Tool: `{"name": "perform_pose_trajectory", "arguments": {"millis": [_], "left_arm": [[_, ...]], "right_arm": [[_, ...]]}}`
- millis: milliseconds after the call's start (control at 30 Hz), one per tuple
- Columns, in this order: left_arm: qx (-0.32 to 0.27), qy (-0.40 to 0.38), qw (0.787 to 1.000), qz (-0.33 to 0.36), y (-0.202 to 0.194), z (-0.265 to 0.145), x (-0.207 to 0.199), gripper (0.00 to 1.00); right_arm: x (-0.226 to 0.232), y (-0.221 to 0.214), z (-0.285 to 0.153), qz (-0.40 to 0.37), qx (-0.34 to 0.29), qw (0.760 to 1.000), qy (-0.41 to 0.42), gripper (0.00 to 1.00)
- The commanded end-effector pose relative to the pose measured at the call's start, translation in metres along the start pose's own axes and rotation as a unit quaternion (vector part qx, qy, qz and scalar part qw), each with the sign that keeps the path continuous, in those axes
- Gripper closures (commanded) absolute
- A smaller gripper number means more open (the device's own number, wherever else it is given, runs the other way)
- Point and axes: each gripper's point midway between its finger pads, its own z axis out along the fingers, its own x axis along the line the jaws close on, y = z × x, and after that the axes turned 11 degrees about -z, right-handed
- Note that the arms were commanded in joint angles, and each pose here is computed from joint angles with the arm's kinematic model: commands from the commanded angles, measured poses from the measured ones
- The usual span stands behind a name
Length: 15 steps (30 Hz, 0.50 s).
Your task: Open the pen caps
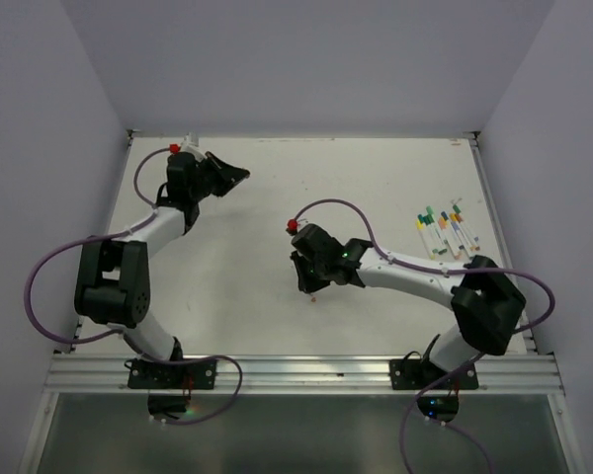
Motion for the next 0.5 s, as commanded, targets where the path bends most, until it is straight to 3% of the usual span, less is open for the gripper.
{"name": "perform_pose_trajectory", "arguments": {"millis": [0, 167, 467], "left_arm": [[0.02, 0.196, 0.98, 0.021, -0.018, -0.013, 0.098, 1.0], [-0.02, 0.309, 0.951, 0.015, -0.005, -0.023, 0.154, 1.0], [-0.053, 0.396, 0.916, 0.05, 0.052, -0.003, 0.194, 1.0]], "right_arm": [[-0.008, 0.022, 0.016, -0.017, 0.006, 0.999, -0.037, 1.0], [-0.011, 0.028, 0.053, -0.021, 0.006, 0.998, -0.055, 1.0], [-0.017, 0.006, 0.066, -0.024, 0.026, 0.998, -0.059, 1.0]]}}
